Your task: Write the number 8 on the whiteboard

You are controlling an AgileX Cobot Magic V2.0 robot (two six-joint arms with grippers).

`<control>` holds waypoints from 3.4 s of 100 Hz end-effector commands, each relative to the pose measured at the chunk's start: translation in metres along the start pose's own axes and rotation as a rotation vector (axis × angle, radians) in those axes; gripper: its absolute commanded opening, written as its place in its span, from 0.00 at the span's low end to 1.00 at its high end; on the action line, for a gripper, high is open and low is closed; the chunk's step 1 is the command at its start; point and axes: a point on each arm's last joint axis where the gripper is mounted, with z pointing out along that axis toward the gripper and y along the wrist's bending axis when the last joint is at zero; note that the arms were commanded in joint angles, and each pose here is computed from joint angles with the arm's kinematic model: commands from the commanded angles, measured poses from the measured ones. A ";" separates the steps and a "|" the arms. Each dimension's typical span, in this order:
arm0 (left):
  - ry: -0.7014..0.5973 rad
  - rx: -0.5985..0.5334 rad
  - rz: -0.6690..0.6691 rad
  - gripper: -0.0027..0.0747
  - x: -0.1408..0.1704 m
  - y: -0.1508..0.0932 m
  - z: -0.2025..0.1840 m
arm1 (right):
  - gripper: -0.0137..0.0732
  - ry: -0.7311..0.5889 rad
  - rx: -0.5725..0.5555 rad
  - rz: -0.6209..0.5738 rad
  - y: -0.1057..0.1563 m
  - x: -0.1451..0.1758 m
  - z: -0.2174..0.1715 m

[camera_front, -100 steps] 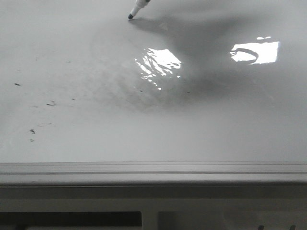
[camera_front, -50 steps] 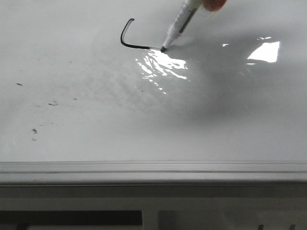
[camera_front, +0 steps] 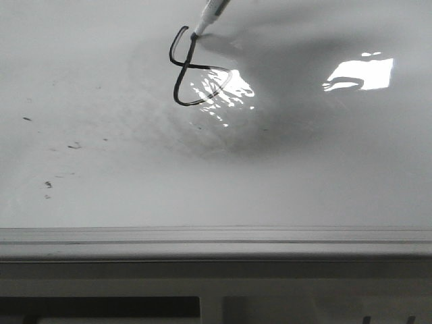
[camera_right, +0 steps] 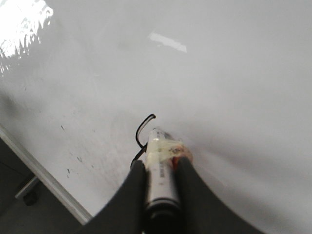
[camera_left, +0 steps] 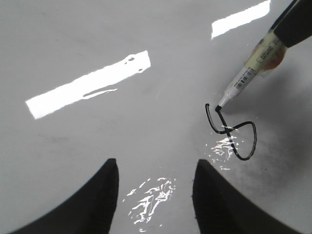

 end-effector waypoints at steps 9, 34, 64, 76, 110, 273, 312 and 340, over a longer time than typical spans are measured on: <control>-0.096 -0.005 -0.016 0.45 -0.017 0.002 0.000 | 0.10 -0.146 0.008 -0.033 -0.002 -0.020 -0.006; -0.066 0.103 0.063 0.45 -0.011 -0.012 0.012 | 0.10 -0.146 -0.104 -0.099 0.028 -0.015 -0.015; -0.067 0.268 0.047 0.45 -0.002 -0.038 0.037 | 0.10 0.035 -0.171 -0.146 0.052 0.006 -0.006; -0.068 0.311 0.043 0.45 0.001 -0.046 0.044 | 0.10 0.088 -0.199 -0.129 0.059 0.012 0.001; -0.027 0.362 0.052 0.45 0.013 -0.057 0.055 | 0.10 0.110 -0.253 -0.102 0.071 0.016 0.005; 0.297 -0.031 -0.719 0.07 0.040 -0.026 0.058 | 0.54 0.121 -0.257 -0.087 0.072 0.016 0.005; 0.210 -0.015 -0.732 0.59 0.025 -0.022 0.047 | 0.52 0.107 -0.243 -0.114 0.070 0.016 0.003; 0.008 0.066 -0.628 0.07 -0.008 -0.014 0.012 | 0.08 -0.106 -0.224 -0.214 0.057 0.013 -0.023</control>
